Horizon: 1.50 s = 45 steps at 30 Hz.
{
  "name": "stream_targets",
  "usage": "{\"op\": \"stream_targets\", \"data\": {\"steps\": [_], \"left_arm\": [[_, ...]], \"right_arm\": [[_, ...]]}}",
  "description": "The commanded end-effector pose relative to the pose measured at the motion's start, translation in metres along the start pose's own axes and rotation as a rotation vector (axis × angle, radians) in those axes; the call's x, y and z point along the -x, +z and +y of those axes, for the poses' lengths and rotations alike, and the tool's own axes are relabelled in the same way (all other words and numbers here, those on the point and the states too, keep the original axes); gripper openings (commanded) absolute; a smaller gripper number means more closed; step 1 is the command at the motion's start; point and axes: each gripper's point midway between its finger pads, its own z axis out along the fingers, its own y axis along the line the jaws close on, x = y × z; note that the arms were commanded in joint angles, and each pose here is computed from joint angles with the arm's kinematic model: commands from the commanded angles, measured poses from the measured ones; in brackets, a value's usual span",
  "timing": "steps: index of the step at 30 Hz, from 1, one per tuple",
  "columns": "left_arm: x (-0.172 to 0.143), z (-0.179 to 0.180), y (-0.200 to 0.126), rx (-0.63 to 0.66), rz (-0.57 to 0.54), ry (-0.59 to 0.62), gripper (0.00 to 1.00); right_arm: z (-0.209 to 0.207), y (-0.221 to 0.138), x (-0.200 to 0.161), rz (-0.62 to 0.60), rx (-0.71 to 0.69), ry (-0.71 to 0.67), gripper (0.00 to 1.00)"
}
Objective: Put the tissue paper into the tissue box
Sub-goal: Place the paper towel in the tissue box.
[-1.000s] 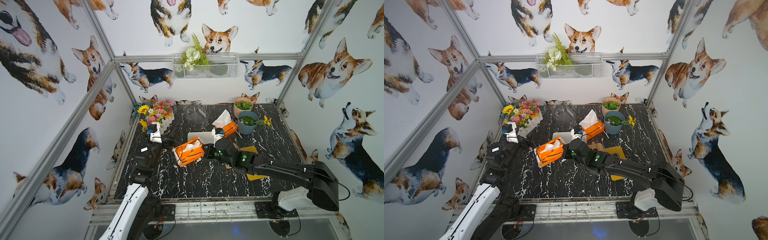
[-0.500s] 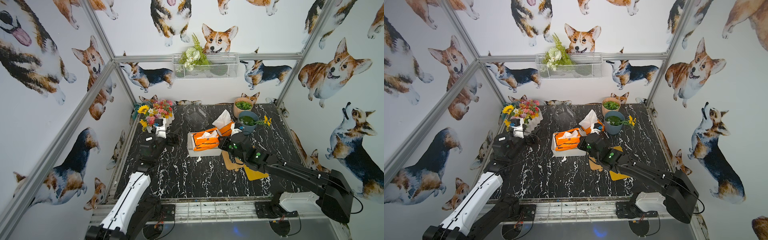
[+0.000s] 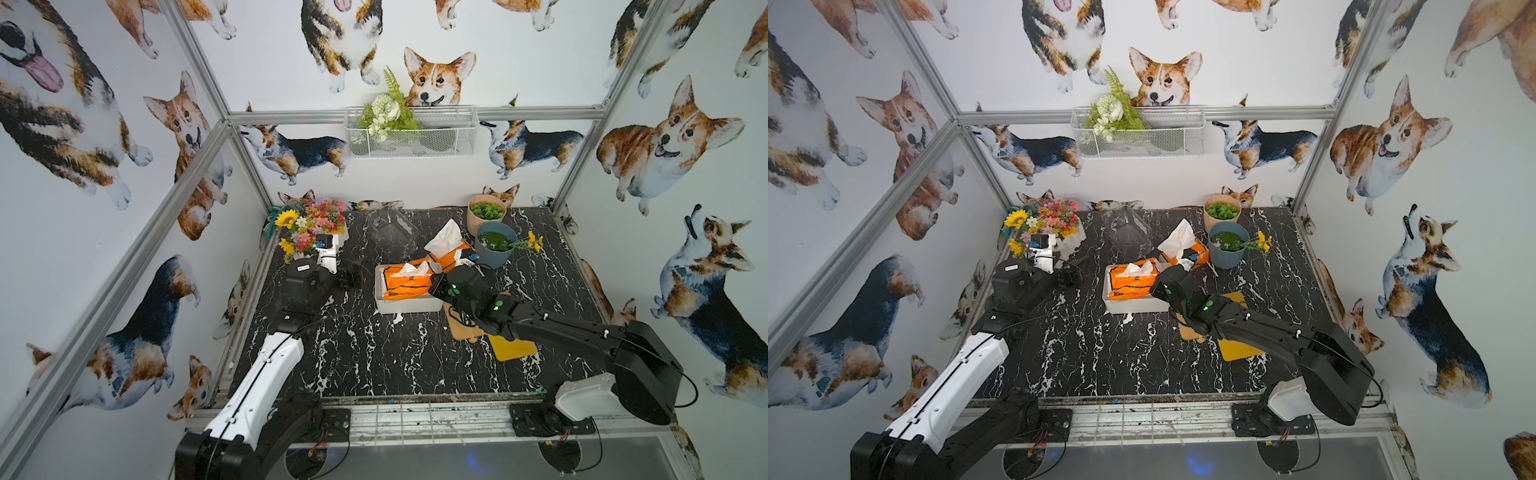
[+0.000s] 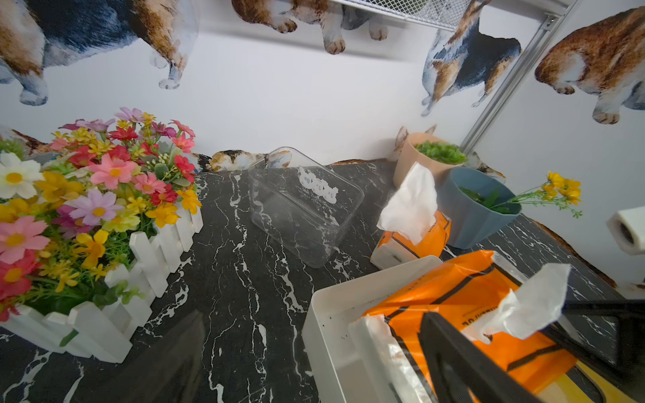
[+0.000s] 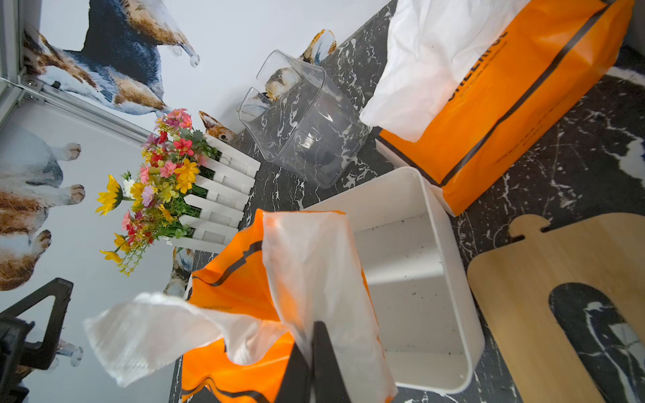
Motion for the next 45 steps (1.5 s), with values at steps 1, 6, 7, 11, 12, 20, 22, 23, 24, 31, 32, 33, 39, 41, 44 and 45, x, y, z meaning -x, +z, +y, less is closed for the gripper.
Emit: {"op": "stream_targets", "data": {"steps": [1,6,7,11,12,20,22,23,24,31,32,33,39,41,44,45], "left_arm": [[0.003,-0.002,0.0,-0.011,-0.005,-0.001,1.0],[0.004,-0.003,0.0,-0.013,-0.006,-0.002,1.0],[0.003,-0.002,0.0,-0.012,-0.004,-0.002,1.0],[0.002,-0.001,0.001,-0.007,0.001,-0.006,1.0],[0.002,-0.001,0.001,-0.006,0.003,-0.006,1.0],[0.0,-0.001,0.004,-0.009,0.013,-0.014,1.0],[0.0,-0.001,0.004,-0.009,0.017,-0.015,1.0],[0.0,-0.001,0.004,-0.008,0.017,-0.015,1.0],[0.0,-0.001,0.004,-0.008,0.019,-0.015,1.0],[0.0,0.0,0.003,-0.003,0.014,-0.013,1.0],[0.001,0.0,0.003,-0.004,0.013,-0.013,1.0],[0.0,-0.001,0.003,-0.005,0.015,-0.013,1.0],[0.0,-0.001,0.004,-0.009,0.02,-0.018,1.0],[0.0,-0.001,0.004,-0.009,0.021,-0.019,1.0],[0.001,-0.002,0.004,-0.012,0.019,-0.019,1.0],[0.0,-0.002,0.004,-0.013,0.02,-0.019,1.0]], "right_arm": [[0.013,0.004,0.011,-0.053,0.044,0.05,0.0],[0.012,0.008,0.011,-0.058,0.047,0.074,0.0],[0.011,0.008,0.011,-0.061,0.044,0.075,0.0],[0.003,0.013,0.012,-0.068,0.019,0.077,0.0],[0.002,0.014,0.012,-0.066,0.018,0.08,0.0],[-0.008,0.028,0.0,-0.034,-0.014,0.073,0.0],[-0.009,0.032,-0.004,-0.02,-0.023,0.064,0.0],[-0.01,0.034,-0.006,-0.011,-0.028,0.057,0.0],[-0.011,0.037,-0.008,-0.005,-0.036,0.052,0.0],[-0.007,0.044,-0.013,0.038,-0.053,-0.005,0.35],[-0.004,0.043,-0.011,0.038,-0.054,-0.021,0.4],[-0.001,0.041,-0.007,0.032,-0.055,-0.033,0.44],[0.019,0.007,0.034,-0.025,-0.025,-0.132,0.58],[0.02,-0.014,0.051,-0.061,-0.029,-0.18,0.62],[0.003,-0.042,0.065,-0.087,-0.083,-0.258,0.7],[-0.005,-0.05,0.068,-0.089,-0.108,-0.277,0.7]]}}
